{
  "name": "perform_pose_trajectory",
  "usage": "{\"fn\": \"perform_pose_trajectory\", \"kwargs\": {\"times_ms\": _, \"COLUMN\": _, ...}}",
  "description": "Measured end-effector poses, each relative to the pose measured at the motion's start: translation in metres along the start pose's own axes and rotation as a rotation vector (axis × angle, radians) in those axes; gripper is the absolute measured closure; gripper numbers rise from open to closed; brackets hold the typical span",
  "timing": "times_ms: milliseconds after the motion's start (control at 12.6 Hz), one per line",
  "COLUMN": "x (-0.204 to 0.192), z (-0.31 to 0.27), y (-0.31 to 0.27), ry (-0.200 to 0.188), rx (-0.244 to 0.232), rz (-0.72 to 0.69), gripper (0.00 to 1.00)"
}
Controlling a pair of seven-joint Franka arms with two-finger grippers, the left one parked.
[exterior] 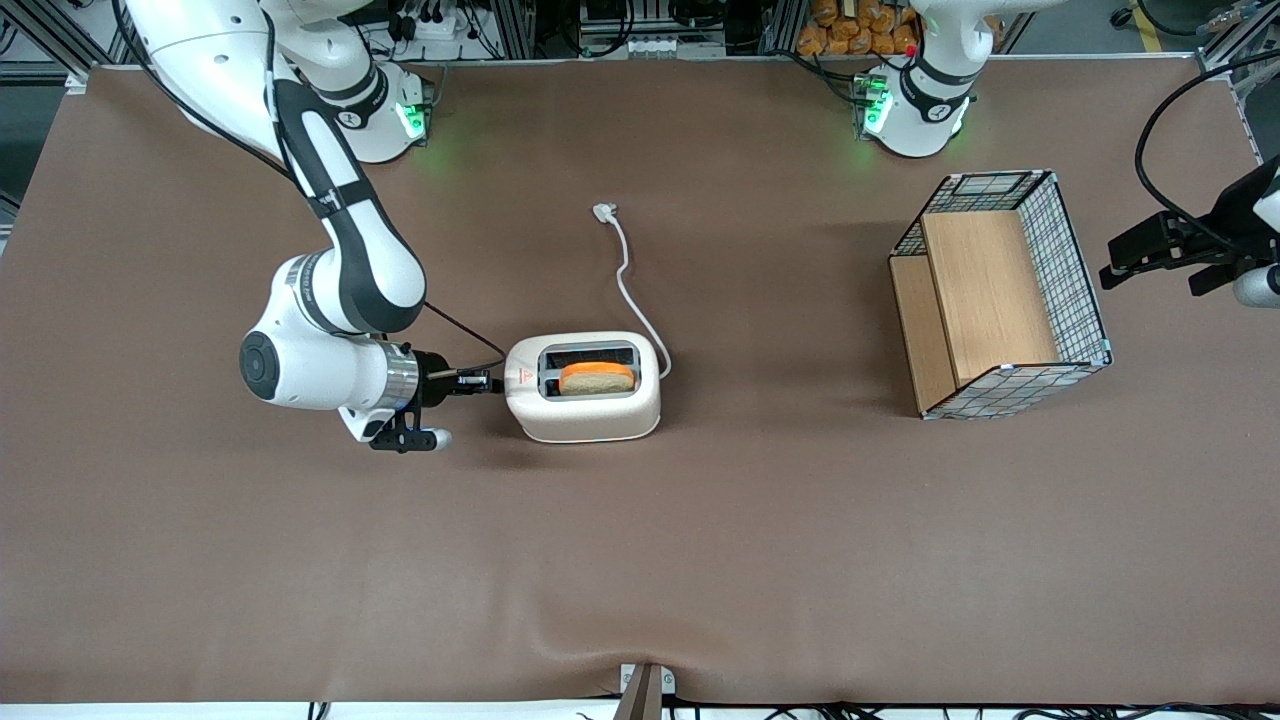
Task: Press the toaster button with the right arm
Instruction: 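Lower the right gripper onto the toaster lever and press it down, then hold the toaster lever pressed down with the right gripper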
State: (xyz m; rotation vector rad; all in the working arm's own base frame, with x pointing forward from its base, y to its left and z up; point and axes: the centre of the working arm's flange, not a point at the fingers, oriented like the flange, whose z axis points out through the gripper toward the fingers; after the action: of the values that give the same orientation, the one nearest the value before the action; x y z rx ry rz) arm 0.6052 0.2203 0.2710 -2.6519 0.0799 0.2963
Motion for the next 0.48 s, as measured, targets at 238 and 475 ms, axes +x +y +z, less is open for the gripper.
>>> {"fn": "perform_pose_trajectory", "kwargs": {"times_ms": 238, "x": 0.002, "z": 0.008, "y": 0.003, "ry": 0.002, "rx": -0.005, "rz": -0.037, "gripper": 0.99}}
{"fn": "perform_pose_trajectory", "kwargs": {"times_ms": 475, "x": 0.004, "z": 0.014, "y": 0.006, "ry": 0.002, "rx": -0.007, "rz": -0.054, "gripper": 0.99}}
